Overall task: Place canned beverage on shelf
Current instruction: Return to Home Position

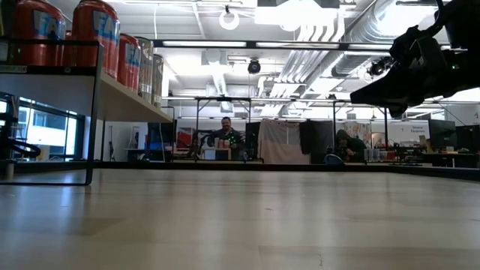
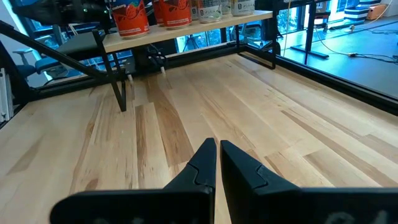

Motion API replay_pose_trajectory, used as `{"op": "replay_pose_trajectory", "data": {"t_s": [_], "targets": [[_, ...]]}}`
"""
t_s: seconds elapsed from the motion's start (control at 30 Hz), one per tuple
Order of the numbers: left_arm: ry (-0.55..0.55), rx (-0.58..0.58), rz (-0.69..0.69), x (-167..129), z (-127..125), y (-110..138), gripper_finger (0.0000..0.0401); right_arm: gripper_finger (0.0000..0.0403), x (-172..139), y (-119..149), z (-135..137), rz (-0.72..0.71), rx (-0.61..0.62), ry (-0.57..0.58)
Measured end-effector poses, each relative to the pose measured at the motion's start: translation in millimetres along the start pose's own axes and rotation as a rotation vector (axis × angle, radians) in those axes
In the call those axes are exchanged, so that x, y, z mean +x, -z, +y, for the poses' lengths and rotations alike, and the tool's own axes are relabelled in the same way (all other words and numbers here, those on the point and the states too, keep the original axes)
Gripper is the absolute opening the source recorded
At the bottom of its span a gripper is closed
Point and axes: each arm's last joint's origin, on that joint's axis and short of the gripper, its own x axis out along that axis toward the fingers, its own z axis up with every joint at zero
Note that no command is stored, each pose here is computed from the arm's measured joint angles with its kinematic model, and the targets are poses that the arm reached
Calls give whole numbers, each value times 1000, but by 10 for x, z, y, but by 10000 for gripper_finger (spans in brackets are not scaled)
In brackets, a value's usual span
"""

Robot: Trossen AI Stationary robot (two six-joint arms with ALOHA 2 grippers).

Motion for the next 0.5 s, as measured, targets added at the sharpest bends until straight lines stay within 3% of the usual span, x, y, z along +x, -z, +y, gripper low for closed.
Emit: {"op": "replay_pose_trajectory", "data": {"t_s": [0.5], "targets": [[-195, 25, 21, -5, 56, 4, 1, 9, 0, 0, 0, 0, 0, 0]]}}
